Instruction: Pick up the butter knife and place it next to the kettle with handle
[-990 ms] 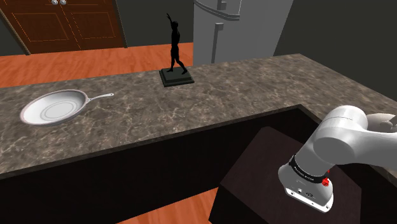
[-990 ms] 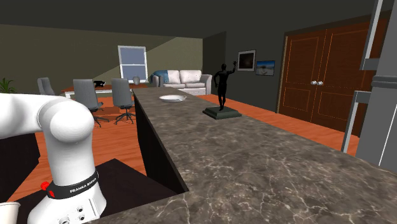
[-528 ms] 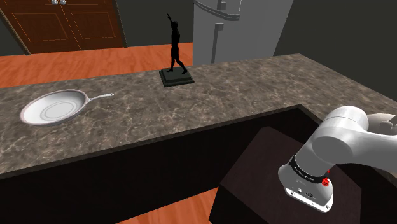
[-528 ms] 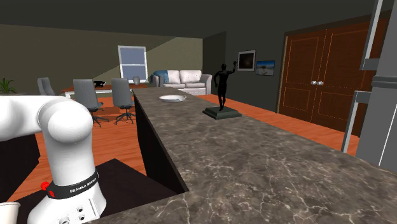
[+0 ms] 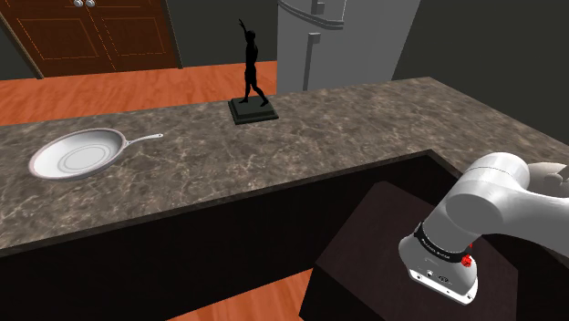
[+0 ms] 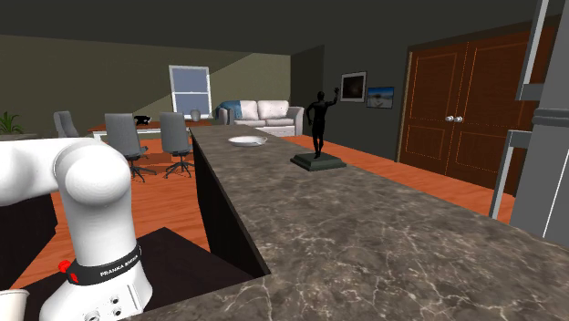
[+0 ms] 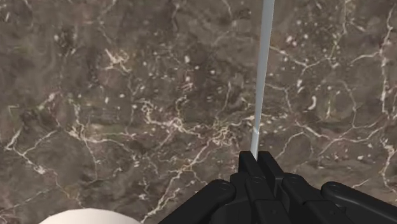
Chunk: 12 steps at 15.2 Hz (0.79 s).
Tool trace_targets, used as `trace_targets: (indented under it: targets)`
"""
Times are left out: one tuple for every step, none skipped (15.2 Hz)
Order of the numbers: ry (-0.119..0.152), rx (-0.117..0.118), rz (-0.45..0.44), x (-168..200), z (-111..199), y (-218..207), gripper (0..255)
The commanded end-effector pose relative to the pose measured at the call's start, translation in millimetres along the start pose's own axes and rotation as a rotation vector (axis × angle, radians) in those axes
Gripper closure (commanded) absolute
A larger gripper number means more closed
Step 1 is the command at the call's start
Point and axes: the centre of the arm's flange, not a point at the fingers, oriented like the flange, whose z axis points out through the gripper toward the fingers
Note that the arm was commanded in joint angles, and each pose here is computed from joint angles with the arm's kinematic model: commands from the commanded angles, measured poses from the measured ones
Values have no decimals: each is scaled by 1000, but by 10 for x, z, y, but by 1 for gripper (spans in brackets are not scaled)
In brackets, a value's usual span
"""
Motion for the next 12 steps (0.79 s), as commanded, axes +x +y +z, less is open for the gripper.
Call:
trace_targets:
  targets:
    - [0, 0, 0, 0, 94, -2, 255]
    - [0, 0, 0, -3, 147, -2, 255]
    - [0, 0, 0, -5, 199, -2, 255]
    - [0, 0, 0, -8, 252, -2, 255]
    - [0, 0, 0, -11, 305, -3, 255]
    - [0, 0, 0, -14, 357, -3, 255]
    - [0, 0, 0, -16, 410, -3, 255]
    - [0, 0, 0, -19, 463, -3, 255]
    - [0, 0, 0, -23, 540, -3, 255]
    - [0, 0, 0, -23, 540, -3, 255]
    - [0, 0, 0, -23, 539, -3, 255]
    - [0, 0, 0, -23, 540, -3, 255]
